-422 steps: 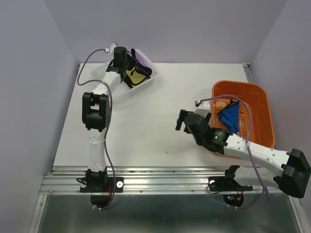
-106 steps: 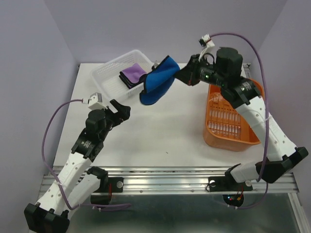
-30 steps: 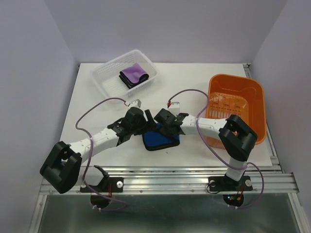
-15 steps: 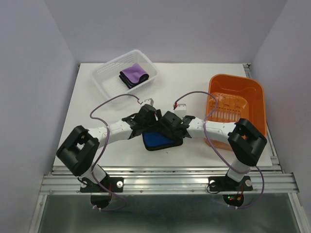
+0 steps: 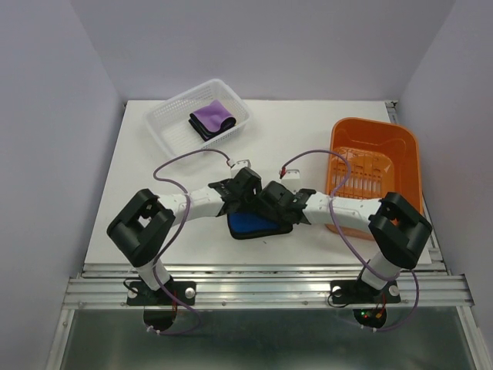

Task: Fold and stack the towels
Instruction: Flatten out the crumpled towel

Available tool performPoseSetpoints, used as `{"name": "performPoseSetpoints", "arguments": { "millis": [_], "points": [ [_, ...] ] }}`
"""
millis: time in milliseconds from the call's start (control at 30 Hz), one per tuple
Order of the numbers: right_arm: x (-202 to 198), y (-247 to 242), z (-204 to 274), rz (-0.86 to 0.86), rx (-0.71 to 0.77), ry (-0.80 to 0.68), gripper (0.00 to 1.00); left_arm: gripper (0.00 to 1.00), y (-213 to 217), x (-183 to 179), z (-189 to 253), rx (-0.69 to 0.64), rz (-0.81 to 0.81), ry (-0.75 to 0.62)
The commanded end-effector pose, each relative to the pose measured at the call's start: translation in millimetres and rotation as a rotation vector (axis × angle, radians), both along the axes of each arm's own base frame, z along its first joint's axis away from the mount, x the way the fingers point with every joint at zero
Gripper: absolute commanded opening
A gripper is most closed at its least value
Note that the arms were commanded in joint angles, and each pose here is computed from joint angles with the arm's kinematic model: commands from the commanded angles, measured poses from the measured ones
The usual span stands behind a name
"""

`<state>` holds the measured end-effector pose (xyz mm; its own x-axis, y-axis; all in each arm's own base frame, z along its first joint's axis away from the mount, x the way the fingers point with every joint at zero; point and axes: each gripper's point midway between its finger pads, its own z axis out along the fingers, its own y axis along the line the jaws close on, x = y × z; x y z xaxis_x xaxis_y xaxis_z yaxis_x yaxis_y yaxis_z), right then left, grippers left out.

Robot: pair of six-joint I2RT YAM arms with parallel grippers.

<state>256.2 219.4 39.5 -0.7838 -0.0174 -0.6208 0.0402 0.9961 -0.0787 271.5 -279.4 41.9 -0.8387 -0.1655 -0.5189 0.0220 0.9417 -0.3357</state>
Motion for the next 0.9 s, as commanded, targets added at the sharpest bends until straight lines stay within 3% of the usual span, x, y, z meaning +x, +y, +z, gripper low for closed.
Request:
{"name": "performPoseSetpoints", "arguments": {
  "millis": [0, 167, 433, 567, 633, 867],
  "points": [
    [7, 11, 14, 0.003, 0.085, -0.056, 0.26, 0.78, -9, 4, 5, 0.02, -0.002, -0.019],
    [6, 11, 12, 0.011, 0.086, -0.05, 0.26, 0.71, -15, 7, 3, 0.021, -0.011, -0.015],
    [5, 11, 10, 0.018, 0.088, -0.042, 0.25, 0.41, -13, 13, 3, 0.052, 0.011, -0.028],
    [4, 9, 10, 0.018, 0.083, -0.044, 0.25, 0.19, -13, 16, 3, 0.066, 0.017, -0.03],
    [4, 9, 11, 0.021, 0.084, -0.045, 0.25, 0.0, -13, 16, 2, 0.072, 0.018, -0.03],
    [12, 5, 39, 0.021, 0.07, -0.105, 0.24, 0.0, 1, 33, 45, 0.104, 0.066, -0.153]
  ]
}}
